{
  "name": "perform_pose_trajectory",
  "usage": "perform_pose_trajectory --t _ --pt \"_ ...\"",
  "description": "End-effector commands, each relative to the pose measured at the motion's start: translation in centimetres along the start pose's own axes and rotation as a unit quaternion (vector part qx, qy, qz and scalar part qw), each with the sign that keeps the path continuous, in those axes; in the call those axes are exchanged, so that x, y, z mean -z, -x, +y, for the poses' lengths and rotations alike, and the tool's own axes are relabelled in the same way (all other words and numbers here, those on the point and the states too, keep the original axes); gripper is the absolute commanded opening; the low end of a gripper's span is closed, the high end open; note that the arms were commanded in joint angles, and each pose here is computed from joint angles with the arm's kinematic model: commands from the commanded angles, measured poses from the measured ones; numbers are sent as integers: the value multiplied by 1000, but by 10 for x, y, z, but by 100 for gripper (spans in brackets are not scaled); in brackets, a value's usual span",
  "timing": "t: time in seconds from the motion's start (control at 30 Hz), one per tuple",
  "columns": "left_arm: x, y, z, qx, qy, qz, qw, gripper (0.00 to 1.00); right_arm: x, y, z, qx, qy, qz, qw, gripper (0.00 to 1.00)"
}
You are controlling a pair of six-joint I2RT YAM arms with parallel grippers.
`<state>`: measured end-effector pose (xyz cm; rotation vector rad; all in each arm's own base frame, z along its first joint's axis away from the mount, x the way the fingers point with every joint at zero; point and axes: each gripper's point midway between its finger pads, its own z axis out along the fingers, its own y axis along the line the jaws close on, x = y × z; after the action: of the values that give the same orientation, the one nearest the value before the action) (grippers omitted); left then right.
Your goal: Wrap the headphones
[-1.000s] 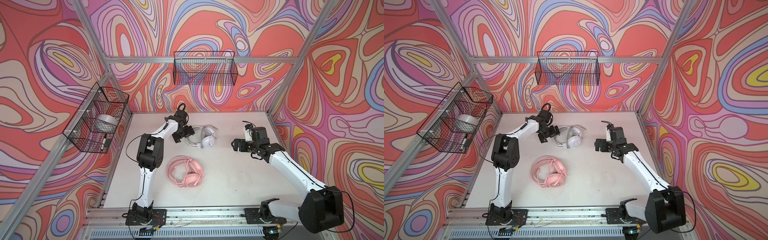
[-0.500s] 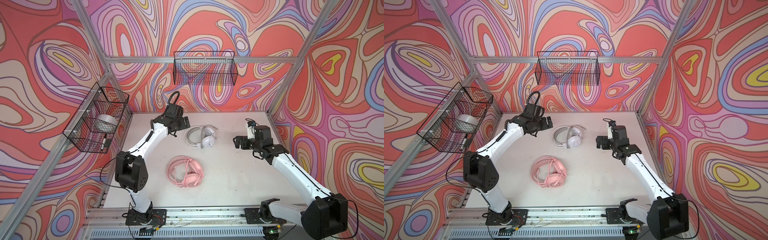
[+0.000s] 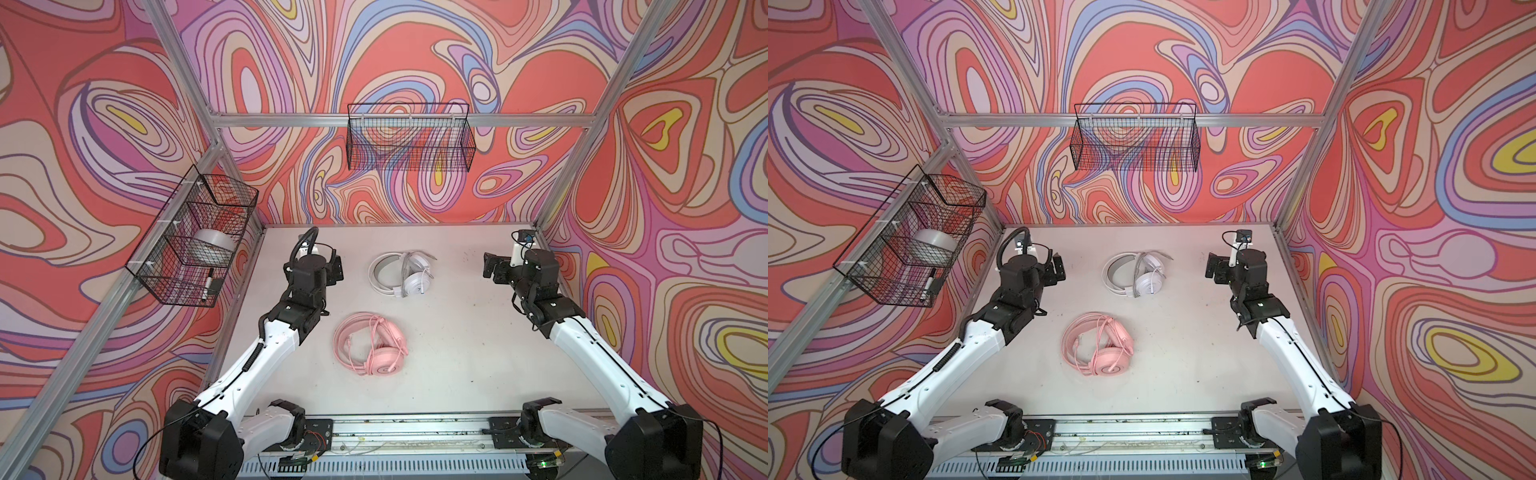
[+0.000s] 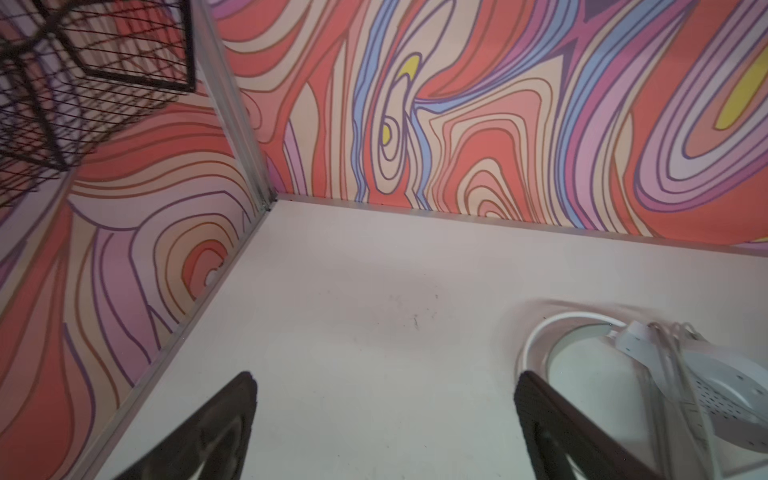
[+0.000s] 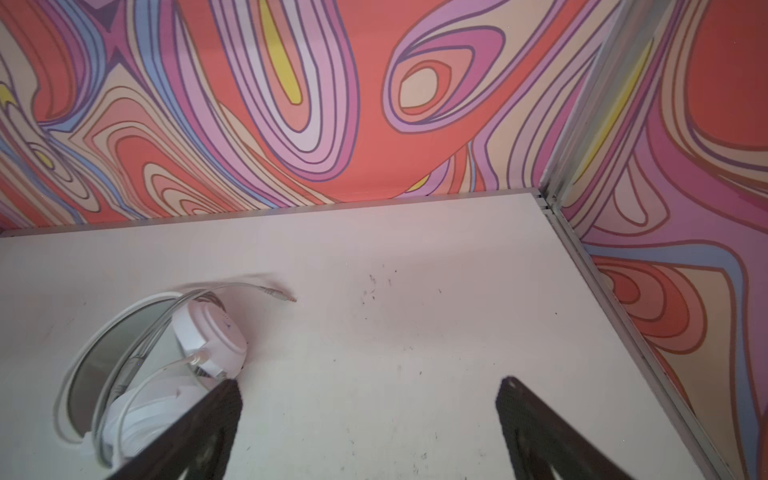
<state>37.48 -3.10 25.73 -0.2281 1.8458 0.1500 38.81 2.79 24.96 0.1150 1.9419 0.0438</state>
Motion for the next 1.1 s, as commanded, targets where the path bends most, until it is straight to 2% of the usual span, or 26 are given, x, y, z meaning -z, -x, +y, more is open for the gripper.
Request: perform_pose_trajectory --t 0.0,0.1,0.2,0.23,0.3,0.63,0.73,0.87,1.07 --pt "3 3 39 23 63 -53 996 100 -10 -9 -29 -34 -59 -24 997 99" --pt "2 -28 62 40 92 -33 994 100 -16 -21 -50 -56 -100 -57 992 99" --pt "0 -47 68 25 105 -28 994 100 -24 -39 -52 -24 -97 -74 992 99" --pt "-1 -66 72 12 113 -15 993 100 -28 -46 -52 -14 -97 -71 993 99" --pt "-4 -76 76 7 125 -13 992 100 -33 -57 -54 -6 -102 -65 993 98" --pt "-33 -103 58 -48 99 11 994 100 -56 -85 -56 16 -102 -85 991 98" --pt "-34 -105 60 -58 97 0 994 100 -63 -89 -53 28 -94 -87 991 98" --pt "-36 -118 72 -35 96 -6 995 100 -71 -103 -50 34 -80 -82 993 98" --pt "-42 -123 77 -29 94 -8 995 100 -79 -115 -53 30 -79 -78 993 99"
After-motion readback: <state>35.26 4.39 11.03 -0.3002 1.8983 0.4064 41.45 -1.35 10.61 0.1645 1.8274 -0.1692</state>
